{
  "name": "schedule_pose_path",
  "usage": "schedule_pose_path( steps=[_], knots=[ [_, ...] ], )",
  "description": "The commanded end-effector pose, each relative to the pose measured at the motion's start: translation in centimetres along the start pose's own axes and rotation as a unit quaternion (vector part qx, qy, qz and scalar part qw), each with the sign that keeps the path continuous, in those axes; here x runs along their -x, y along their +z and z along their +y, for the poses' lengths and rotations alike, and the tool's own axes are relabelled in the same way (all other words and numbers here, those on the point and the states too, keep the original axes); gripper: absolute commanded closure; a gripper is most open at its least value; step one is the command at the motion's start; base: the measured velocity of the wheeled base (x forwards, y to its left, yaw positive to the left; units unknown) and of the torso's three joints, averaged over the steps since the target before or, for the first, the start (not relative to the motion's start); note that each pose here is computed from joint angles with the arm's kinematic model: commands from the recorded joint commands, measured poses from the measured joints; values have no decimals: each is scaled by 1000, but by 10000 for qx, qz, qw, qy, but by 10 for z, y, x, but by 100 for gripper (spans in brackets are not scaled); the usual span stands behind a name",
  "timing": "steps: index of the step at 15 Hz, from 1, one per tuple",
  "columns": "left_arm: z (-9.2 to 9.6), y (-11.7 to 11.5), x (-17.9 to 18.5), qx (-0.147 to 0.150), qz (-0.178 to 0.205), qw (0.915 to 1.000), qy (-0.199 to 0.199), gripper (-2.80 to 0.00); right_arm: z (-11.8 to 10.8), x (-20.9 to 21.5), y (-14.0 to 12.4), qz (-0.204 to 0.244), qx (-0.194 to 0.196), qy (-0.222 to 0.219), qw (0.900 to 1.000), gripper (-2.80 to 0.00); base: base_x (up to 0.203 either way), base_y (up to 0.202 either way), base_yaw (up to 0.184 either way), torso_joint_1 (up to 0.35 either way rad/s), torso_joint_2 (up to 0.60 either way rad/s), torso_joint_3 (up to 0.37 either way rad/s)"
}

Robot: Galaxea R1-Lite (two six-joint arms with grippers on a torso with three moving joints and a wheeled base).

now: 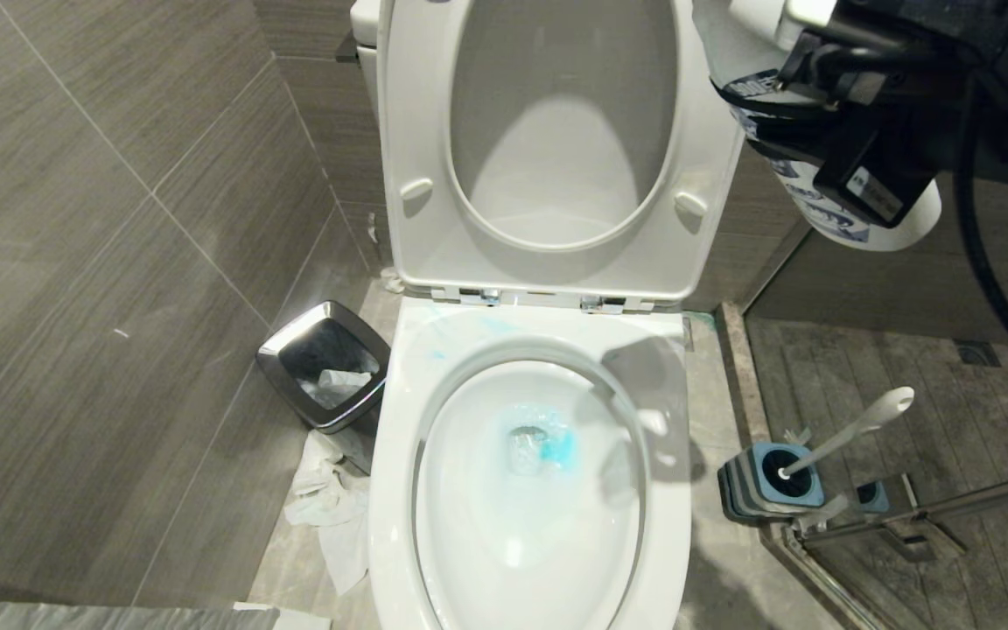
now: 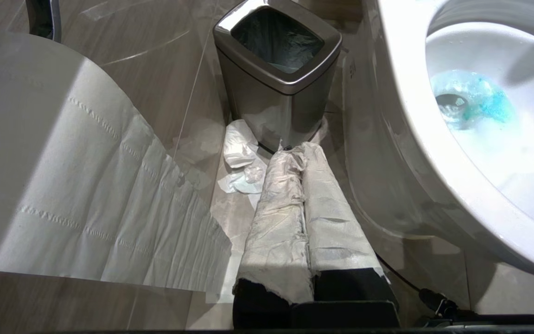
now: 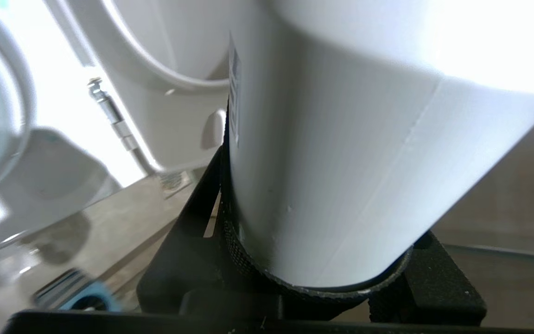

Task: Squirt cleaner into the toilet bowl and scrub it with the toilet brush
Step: Place the cleaning agent on the floor

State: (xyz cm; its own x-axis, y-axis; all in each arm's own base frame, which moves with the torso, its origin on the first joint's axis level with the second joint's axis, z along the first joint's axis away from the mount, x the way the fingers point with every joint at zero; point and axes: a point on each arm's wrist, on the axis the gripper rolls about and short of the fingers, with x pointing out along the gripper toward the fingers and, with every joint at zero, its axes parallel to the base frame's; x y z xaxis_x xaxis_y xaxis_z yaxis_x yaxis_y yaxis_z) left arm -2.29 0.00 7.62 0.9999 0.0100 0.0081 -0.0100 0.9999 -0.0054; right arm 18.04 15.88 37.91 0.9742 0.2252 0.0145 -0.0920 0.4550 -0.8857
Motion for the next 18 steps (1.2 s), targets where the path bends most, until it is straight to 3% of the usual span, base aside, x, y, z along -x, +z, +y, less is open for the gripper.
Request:
schedule_pose_path(
  steps=[1, 4, 7, 12, 18],
  knots=[
    [0, -2, -1, 4, 33, 10000, 4, 0, -11, 13, -3, 79, -125, 120, 9998, 0, 0, 0, 0, 0, 0, 0],
    [0, -2, -1, 4, 33, 10000, 2, 0, -24, 25, -4, -44, -637, 541, 9965, 0, 0, 0, 0, 0, 0, 0],
    [0, -2, -1, 4, 33, 10000, 4, 0, -46, 34, 2, -208, -1199, 451, 9915, 0, 0, 0, 0, 0, 0, 0],
    [0, -2, -1, 4, 33, 10000, 4, 0, -70, 53, -1, -343, -2791, 182, 9595, 0, 0, 0, 0, 0, 0, 0],
    [0, -2, -1, 4, 37, 10000, 4, 0, -100, 47, -43, 222, -3516, -701, 9333, 0, 0, 0, 0, 0, 0, 0]
  ],
)
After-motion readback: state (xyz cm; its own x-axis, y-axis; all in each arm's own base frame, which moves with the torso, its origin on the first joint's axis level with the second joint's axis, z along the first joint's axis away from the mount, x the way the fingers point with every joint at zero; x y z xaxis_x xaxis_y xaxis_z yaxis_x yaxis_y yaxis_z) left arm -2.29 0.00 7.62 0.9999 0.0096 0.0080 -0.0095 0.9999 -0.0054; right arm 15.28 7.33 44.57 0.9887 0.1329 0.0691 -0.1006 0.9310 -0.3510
